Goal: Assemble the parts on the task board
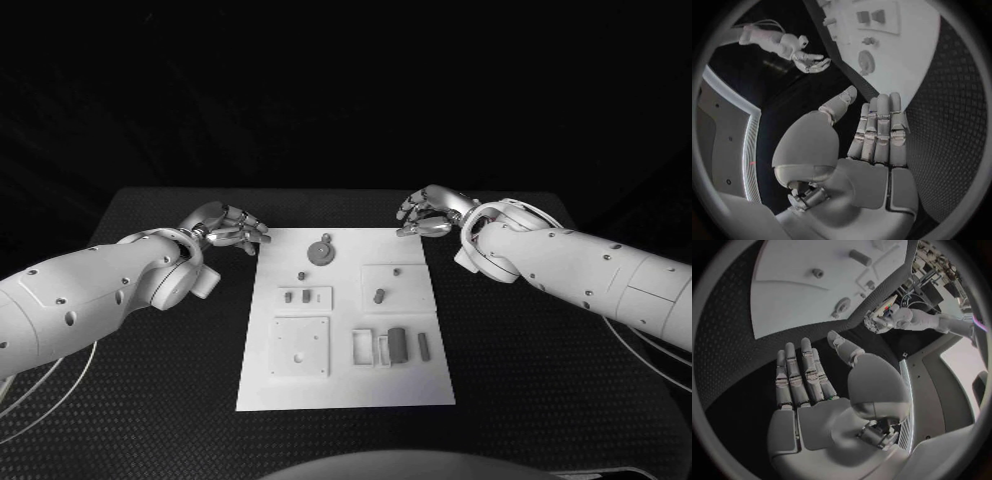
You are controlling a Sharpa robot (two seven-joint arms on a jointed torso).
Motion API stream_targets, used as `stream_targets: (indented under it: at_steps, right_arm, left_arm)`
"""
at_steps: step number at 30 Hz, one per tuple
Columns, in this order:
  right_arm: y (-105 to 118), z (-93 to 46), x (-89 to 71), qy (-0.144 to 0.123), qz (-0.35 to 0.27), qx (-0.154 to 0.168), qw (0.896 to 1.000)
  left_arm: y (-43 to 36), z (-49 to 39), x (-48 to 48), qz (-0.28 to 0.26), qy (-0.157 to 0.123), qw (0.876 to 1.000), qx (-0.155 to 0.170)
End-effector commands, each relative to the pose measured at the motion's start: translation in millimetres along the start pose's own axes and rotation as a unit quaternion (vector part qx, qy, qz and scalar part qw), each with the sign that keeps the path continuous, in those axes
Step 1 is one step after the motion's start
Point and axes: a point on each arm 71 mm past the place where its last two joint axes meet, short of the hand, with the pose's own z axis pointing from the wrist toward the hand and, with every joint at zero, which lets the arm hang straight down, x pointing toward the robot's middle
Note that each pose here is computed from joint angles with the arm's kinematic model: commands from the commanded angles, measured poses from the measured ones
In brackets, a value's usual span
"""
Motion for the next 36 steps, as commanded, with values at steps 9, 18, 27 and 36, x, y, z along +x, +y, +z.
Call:
stream_targets:
  at_steps: [9,18,27,36]
  right_arm:
    - [4.1,-18.9,24.2,0.042,-0.142,-0.046,0.988]
    - [3.3,-27.7,37.0,0.055,-0.172,-0.049,0.982]
    - [6.6,-27.6,53.2,0.068,-0.187,-0.056,0.978]
    - [7.2,-27.3,63.9,0.068,-0.212,-0.056,0.973]
  left_arm:
    - [-13.1,-5.2,6.3,-0.149,0.041,0.986,0.069]
    - [-13.3,-6.5,6.2,-0.155,0.043,0.984,0.072]
    - [-13.2,-5.5,7.0,-0.158,0.046,0.984,0.070]
    - [-12.1,-5.3,6.1,-0.158,0.045,0.984,0.067]
